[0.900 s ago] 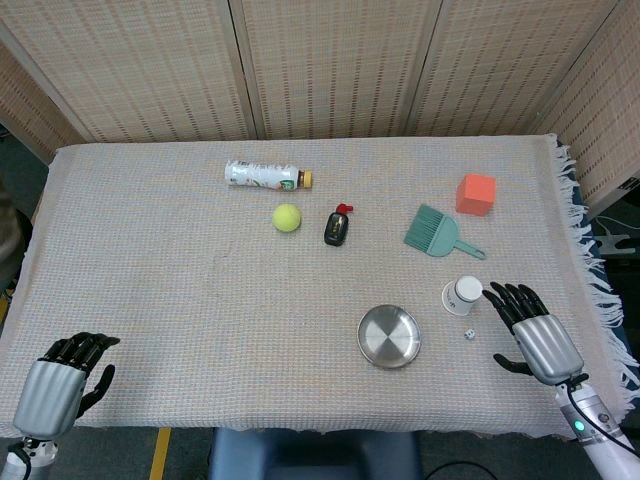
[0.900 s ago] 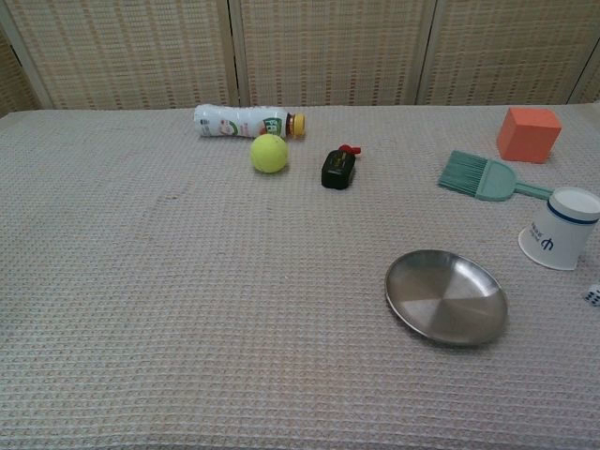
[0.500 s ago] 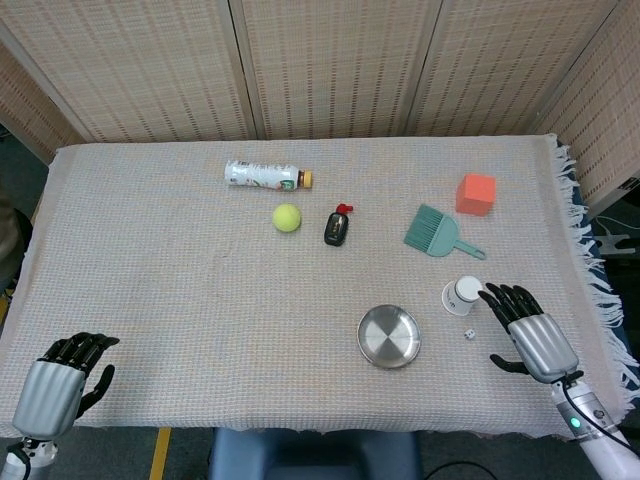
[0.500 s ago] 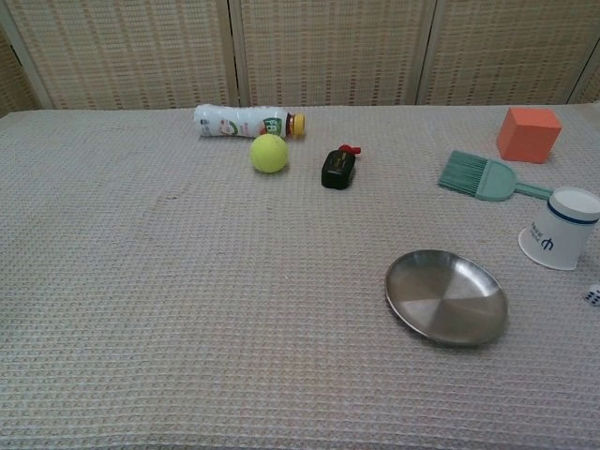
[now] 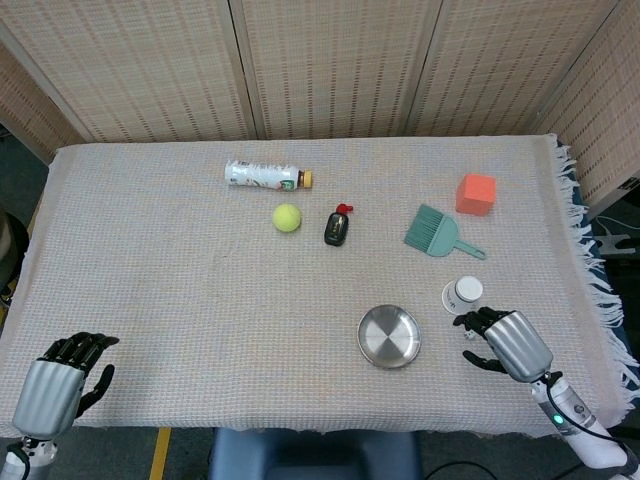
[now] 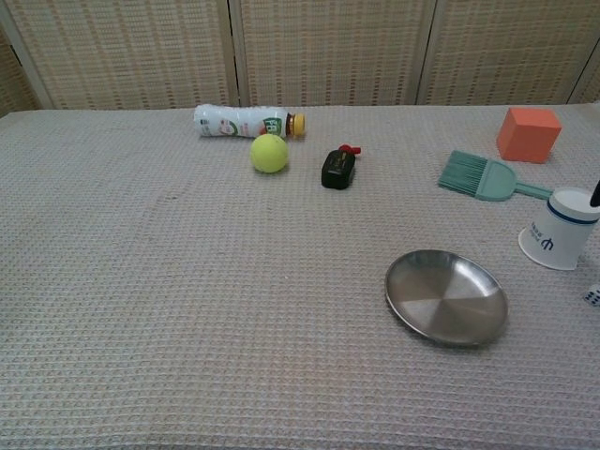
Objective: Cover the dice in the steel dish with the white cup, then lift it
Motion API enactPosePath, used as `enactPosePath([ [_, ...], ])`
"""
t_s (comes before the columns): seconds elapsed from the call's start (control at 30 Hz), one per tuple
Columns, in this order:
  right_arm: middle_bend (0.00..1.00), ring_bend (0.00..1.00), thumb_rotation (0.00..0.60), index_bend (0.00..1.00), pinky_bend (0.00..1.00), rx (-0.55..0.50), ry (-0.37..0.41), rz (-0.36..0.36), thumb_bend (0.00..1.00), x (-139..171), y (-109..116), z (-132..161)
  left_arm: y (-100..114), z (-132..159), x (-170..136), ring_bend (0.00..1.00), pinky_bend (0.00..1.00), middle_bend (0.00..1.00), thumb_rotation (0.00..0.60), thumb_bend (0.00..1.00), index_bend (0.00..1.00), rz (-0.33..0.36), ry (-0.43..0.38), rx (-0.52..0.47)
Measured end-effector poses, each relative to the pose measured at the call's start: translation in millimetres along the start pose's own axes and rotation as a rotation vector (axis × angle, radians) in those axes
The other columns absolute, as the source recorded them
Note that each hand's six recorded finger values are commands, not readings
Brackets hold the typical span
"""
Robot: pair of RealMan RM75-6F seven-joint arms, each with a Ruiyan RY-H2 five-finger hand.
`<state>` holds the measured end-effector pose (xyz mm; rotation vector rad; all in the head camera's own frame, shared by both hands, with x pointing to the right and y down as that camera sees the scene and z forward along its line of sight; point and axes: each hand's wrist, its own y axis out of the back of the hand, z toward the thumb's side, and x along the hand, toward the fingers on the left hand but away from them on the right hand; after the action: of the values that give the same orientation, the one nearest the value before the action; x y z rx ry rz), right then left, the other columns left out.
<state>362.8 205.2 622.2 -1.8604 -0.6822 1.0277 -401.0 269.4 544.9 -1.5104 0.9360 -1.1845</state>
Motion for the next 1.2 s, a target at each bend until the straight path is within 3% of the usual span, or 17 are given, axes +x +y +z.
enactPosePath([
  [0.2,0.73,0.73,0.6,0.46,1.0,0.13,0.033,0.137,0.19,-15.7,-13.8,1.6,-1.8,-0.8,0.9,0.33,0.46,0.38,0.6,0.4,0.34,-0.009,0.004,-0.003],
  [0.4,0.74,0.74,0.6,0.36,1.0,0.236,0.008,0.309,0.21,-21.4,-22.7,2.2,-0.3,-1.4,1.0,0.33,0.46,0.38,0.6,0.4,0.34,-0.005,0.006,-0.008],
  [0.53,0.74,0.74,0.6,0.29,1.0,0.283,-0.015,0.373,0.21,-15.1,-24.3,-2.7,-1.2,-1.3,1.1,0.33,0.46,0.38,0.6,0.4,0.34,-0.009,0.005,-0.008],
  [1.2,0.77,0.77,0.6,0.38,1.0,0.275,-0.112,0.424,0.21,-6.1,-46.1,-41.5,-0.8,-2.1,1.5,0.34,0.46,0.39,0.6,0.4,0.35,-0.005,0.006,-0.014],
])
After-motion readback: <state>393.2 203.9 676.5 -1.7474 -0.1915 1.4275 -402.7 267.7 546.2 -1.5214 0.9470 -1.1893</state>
